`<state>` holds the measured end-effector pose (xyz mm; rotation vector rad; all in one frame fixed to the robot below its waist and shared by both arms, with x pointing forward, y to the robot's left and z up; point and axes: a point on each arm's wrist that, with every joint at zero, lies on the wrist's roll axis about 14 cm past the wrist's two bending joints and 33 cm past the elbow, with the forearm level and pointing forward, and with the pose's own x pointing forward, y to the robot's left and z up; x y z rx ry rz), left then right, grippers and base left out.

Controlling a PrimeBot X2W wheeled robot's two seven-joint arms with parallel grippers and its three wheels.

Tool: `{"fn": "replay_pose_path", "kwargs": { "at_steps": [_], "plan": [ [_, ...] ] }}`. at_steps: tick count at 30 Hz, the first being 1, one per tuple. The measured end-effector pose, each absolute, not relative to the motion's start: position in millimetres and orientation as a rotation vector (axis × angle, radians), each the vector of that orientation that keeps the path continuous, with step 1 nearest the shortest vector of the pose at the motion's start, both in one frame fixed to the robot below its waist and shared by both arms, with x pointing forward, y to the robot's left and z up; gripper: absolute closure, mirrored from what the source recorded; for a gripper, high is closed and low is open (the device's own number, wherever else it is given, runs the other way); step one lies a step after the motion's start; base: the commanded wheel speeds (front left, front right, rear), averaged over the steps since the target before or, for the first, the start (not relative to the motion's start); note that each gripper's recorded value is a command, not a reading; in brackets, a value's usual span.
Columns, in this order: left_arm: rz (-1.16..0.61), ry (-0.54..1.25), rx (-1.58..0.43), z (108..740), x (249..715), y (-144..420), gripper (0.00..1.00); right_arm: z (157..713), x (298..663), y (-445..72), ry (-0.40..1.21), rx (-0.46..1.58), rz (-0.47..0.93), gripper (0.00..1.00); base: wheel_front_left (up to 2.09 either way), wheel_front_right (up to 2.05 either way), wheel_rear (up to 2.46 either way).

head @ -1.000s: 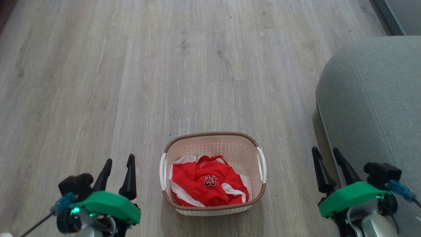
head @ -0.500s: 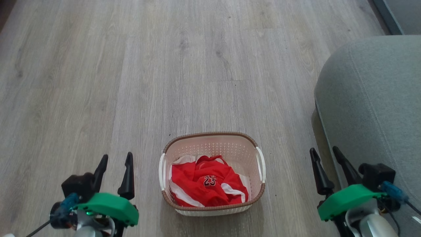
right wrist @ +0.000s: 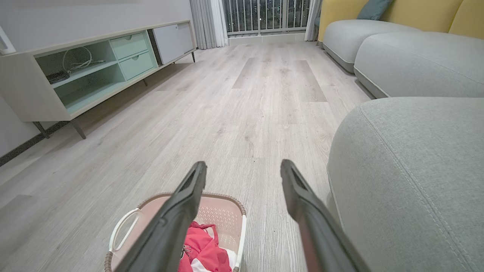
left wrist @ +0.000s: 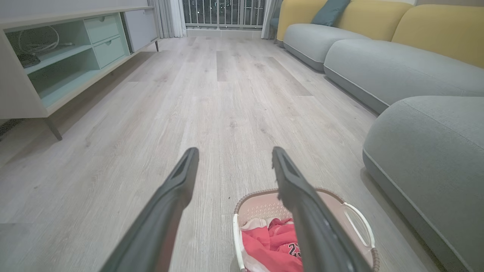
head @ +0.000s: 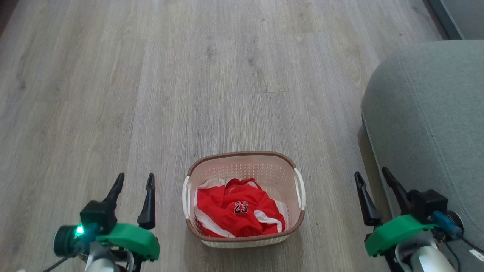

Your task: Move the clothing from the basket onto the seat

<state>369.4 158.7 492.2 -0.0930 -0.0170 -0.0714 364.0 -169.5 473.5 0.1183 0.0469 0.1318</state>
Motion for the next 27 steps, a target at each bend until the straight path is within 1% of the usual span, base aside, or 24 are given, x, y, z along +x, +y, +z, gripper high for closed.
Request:
{"fn": "replay_pose_path", "kwargs": {
  "at_steps": [6,22,27],
  "plan": [
    [-0.085,-0.034,-0.037,494,370,158,0.00,475,364,-169,0.035,0.090,0.137,0.00,0.00,0.00,0.00],
    [-0.086,-0.024,-0.042,491,372,157,0.00,471,363,-173,0.046,0.093,0.125,0.00,0.00,0.00,0.00],
    [-0.095,-0.021,-0.043,490,381,154,0.00,467,365,-174,0.058,0.095,0.121,0.00,0.00,0.00,0.00]
  ]
}}
